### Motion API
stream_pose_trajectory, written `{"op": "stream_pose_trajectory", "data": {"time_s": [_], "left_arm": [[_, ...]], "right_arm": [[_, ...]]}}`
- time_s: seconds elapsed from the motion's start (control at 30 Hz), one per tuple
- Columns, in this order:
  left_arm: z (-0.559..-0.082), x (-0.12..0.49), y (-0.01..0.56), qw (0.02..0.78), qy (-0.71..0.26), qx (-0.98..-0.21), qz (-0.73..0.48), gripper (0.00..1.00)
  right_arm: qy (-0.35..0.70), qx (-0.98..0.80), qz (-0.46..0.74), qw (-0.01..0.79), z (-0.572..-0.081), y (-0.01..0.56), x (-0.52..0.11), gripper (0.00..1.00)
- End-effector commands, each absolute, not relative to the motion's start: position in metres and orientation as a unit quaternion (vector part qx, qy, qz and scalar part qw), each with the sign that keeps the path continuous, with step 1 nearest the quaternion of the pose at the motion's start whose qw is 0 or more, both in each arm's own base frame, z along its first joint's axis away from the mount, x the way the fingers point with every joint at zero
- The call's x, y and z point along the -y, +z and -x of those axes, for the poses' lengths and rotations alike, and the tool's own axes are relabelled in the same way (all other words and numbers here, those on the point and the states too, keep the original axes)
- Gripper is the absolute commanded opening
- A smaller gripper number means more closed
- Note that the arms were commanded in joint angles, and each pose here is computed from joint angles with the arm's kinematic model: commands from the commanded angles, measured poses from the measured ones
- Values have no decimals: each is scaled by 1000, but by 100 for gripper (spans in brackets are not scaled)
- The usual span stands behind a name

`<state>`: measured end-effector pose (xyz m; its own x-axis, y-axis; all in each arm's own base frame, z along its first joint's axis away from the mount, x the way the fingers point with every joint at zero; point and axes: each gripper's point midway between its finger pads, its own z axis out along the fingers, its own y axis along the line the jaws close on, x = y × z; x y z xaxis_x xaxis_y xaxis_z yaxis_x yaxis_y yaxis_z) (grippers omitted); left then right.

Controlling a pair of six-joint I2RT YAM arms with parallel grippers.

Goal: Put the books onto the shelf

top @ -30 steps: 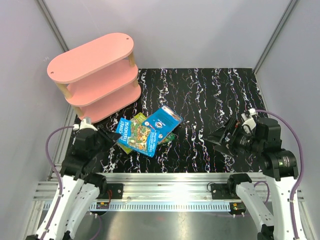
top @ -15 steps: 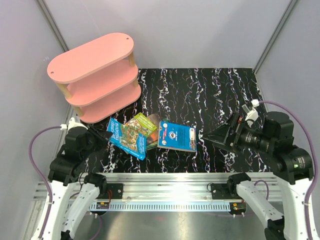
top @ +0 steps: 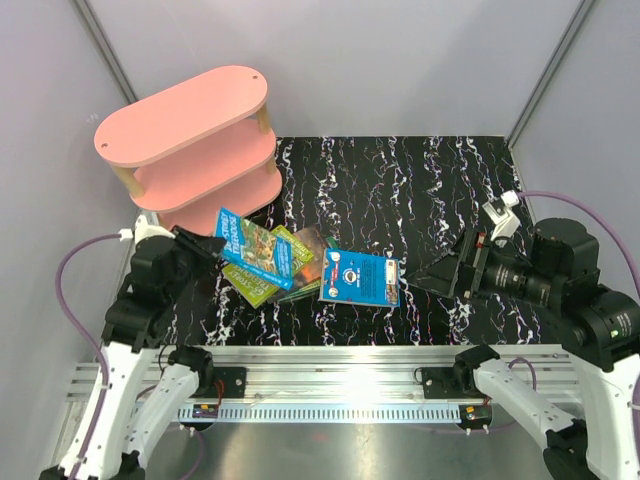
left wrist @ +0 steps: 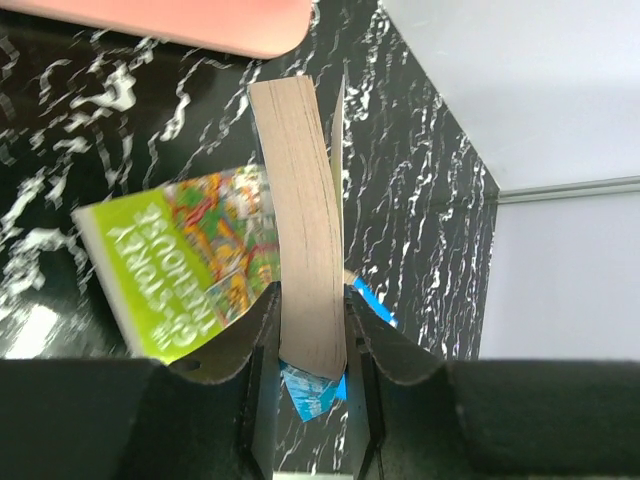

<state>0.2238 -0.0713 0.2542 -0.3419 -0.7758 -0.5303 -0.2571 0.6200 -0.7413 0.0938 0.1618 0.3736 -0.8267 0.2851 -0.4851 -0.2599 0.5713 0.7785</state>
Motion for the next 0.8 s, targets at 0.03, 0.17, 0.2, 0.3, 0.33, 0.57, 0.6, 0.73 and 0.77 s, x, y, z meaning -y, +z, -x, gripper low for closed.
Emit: {"op": "stream_pose_trajectory", "data": {"time_s": [0.03, 0.17, 0.2, 0.3, 0.33, 0.57, 0.6, 0.73, 0.77], "left_arm": [[-268, 84, 323, 555, -345, -696, 297, 0], [-295, 74, 335, 588, -355, -651, 324, 0], [-301, 73, 347, 603, -371, -628, 322, 0], [-319, 66, 350, 611, -399, -595, 337, 0], [-327, 66, 338, 605, -400, -597, 342, 0], [-349, 41, 336, 623, -435, -532, 373, 0], [-349, 39, 345, 634, -446, -515, 365, 0], [-355, 26, 344, 629, -477, -495, 363, 0], [-355, 20, 345, 632, -476, -491, 364, 0]], "right_arm": [[416, -840, 29, 346, -113, 381, -155, 100], [383, -845, 46, 370, -122, 384, -151, 100], [372, -849, 51, 371, -128, 382, -151, 100], [354, -850, 63, 386, -137, 386, -150, 100], [344, -851, 62, 391, -141, 386, -148, 100], [306, -854, 77, 413, -154, 389, -144, 100], [301, -856, 80, 413, -155, 387, -144, 100], [283, -860, 81, 417, -160, 384, -140, 100], [281, -861, 80, 417, -160, 384, -139, 100]]}}
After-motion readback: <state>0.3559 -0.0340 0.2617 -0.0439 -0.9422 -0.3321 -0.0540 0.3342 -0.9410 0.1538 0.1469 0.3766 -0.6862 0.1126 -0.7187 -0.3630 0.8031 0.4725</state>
